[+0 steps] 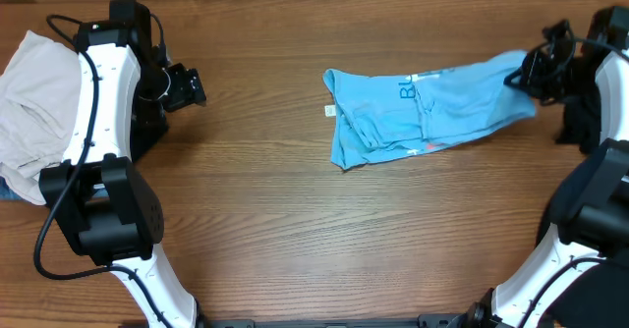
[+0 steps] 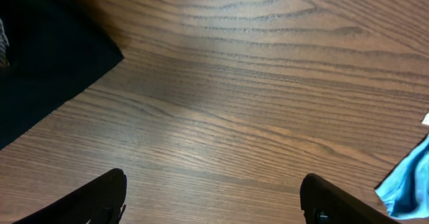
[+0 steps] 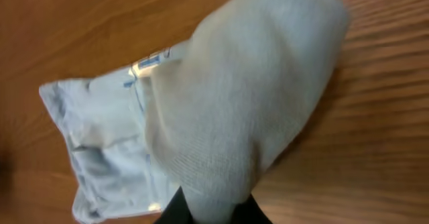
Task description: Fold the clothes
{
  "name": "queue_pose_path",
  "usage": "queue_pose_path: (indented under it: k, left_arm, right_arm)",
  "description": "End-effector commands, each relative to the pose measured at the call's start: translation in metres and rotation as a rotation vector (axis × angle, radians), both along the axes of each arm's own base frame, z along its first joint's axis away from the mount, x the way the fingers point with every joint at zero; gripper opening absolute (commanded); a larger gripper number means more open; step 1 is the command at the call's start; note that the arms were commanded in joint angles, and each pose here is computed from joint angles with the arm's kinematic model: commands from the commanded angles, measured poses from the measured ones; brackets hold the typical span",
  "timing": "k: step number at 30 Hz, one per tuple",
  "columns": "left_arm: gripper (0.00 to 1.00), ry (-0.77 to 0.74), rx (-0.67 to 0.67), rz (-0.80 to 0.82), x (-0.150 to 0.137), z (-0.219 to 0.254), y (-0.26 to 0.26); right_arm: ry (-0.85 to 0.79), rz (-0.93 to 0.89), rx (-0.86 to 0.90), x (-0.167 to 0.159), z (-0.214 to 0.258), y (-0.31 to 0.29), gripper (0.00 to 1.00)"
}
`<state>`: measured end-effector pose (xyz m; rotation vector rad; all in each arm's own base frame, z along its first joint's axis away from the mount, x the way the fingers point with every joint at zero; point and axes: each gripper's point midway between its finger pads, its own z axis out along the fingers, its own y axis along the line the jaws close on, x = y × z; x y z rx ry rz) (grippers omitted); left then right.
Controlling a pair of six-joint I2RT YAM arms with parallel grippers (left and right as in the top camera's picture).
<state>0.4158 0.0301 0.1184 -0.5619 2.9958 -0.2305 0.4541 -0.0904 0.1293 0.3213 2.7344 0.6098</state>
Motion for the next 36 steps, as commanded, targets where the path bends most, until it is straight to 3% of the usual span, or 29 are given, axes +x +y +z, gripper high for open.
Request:
queue_pose_path:
  k: [1,5,9,15,19,20,22,23,24,27,28,30,32,33,34,35,36]
  left_arm:
    - [0.86,-0.030,-0.006,0.008,0.005,0.008,-0.002]
    - [0.86,-0.031,-0.006,0.008,0.006,0.008,-0.002]
    - [0.86,-0.032,-0.005,0.008,0.006,0.008,-0.002]
    - [0.86,-0.031,-0.006,0.008,0.006,0.008,-0.002]
    - [0.86,-0.031,-0.006,0.008,0.005,0.008,-0.002]
    - [0.86,-0.031,-0.005,0.008,0.005,0.008,-0.002]
    - [0.86,-0.031,-0.006,0.008,0.006,0.008,-0.002]
    - [0.86,-0.031,-0.006,0.008,0.006,0.008,-0.002]
    - [0.86,-0.031,-0.007,0.008,0.006,0.008,-0.002]
    - [0.86,-0.034,-0.016,0.001,0.006,0.008,-0.006]
    - [0.86,-0.053,-0.042,-0.045,0.009,0.010,-0.014]
    - [0.85,-0.102,-0.135,-0.137,0.016,0.015,-0.040]
    - [0.81,-0.176,-0.260,-0.230,0.026,0.025,-0.077]
    - [0.72,-0.205,-0.302,-0.263,0.031,0.030,-0.094]
    - [0.57,-0.245,-0.348,-0.312,0.036,0.036,-0.117]
    - [0.40,-0.270,-0.368,-0.346,0.039,0.040,-0.132]
    - [0.18,-0.304,-0.378,-0.404,0.042,0.044,-0.160]
  right_arm:
    - [-0.054,0.109,-0.104,0.012,0.035,0.030,0.05]
    - [-0.043,0.303,-0.115,0.008,0.050,0.123,0.06]
    - [0.017,0.420,-0.246,-0.010,0.039,0.190,0.06]
    - [0.040,0.563,-0.291,-0.031,0.011,0.248,0.13]
    - [0.007,0.568,-0.287,-0.028,-0.027,0.269,0.15]
    - [-0.011,0.559,-0.282,-0.024,-0.037,0.272,0.22]
    - [-0.046,0.507,-0.258,-0.015,-0.046,0.281,0.24]
    - [-0.062,0.467,-0.235,-0.010,-0.047,0.288,0.35]
    - [-0.078,0.471,-0.189,-0.009,-0.043,0.298,0.55]
    - [-0.114,0.594,-0.009,-0.020,-0.021,0.328,0.83]
    - [-0.136,0.645,0.050,-0.023,-0.006,0.335,0.91]
    - [-0.157,0.626,0.049,-0.016,0.021,0.324,0.92]
    - [-0.136,0.556,-0.031,-0.011,0.040,0.291,0.86]
    - [-0.106,0.532,-0.048,-0.014,0.043,0.278,0.75]
    - [-0.067,0.509,-0.057,-0.019,0.042,0.265,0.52]
    - [-0.025,0.490,-0.056,-0.024,0.039,0.254,0.34]
    - [0.030,0.464,-0.054,-0.031,0.034,0.240,0.12]
